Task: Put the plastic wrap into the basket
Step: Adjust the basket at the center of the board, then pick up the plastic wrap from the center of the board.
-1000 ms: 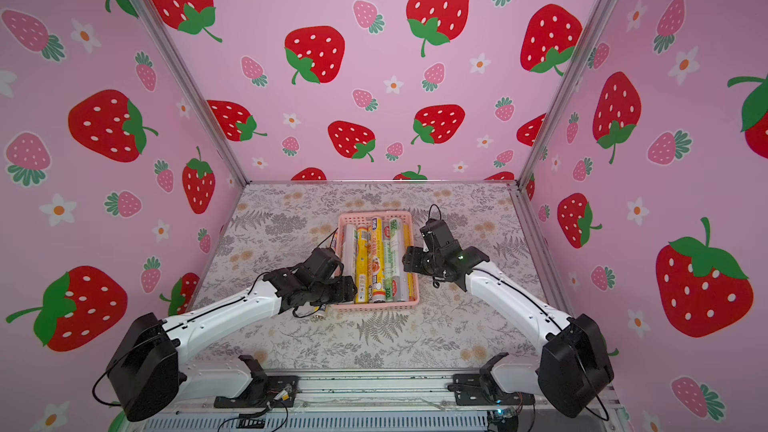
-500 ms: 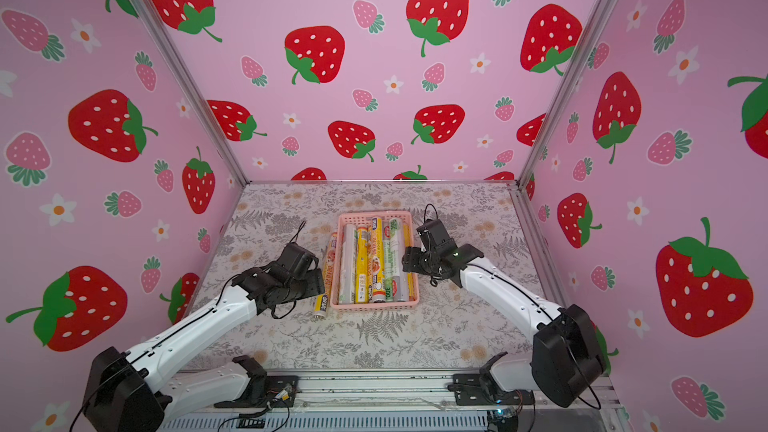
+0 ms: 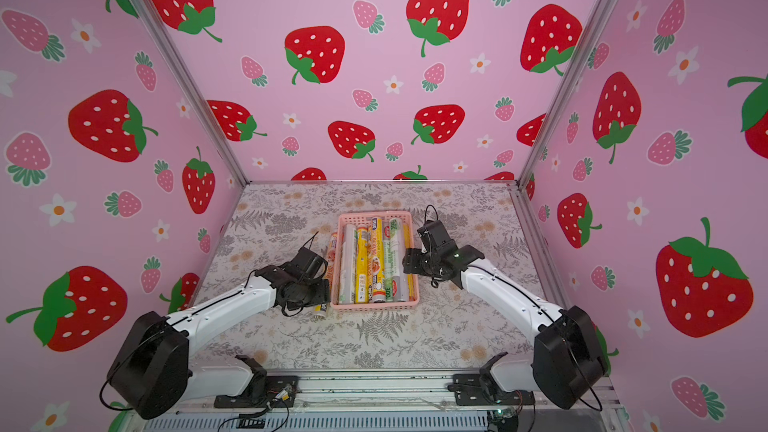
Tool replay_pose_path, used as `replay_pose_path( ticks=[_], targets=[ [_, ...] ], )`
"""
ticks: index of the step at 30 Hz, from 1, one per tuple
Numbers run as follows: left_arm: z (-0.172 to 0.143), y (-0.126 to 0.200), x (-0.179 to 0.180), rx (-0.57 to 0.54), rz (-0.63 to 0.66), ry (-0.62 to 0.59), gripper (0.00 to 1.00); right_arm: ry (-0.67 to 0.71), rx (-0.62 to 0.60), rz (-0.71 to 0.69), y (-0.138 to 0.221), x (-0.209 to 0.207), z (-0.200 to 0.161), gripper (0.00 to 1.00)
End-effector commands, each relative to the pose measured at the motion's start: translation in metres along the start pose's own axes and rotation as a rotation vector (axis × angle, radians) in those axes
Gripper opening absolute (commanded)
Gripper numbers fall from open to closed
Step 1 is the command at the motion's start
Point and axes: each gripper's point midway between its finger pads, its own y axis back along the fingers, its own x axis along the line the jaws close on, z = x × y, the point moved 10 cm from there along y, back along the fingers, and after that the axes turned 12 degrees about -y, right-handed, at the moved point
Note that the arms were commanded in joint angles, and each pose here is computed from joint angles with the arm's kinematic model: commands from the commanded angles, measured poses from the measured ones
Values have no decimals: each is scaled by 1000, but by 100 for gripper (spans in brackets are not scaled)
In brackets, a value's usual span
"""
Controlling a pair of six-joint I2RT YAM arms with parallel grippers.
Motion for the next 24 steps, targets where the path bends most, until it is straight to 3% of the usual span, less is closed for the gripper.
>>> replay_pose_path(
  ticks=[1,12,18,24],
  targets=[
    [11,1,0,-16,23,16,76,14,-19,10,7,0,-1,73],
    [13,-21,9,29,92,48,68,47,-9,11,9,4,2,73],
    [9,-29,15,47,80,78,54,53,-11,19,11,11,8,73],
    [5,-11,20,0,61,107,43,54,-24,30,16,16,13,73]
  ],
)
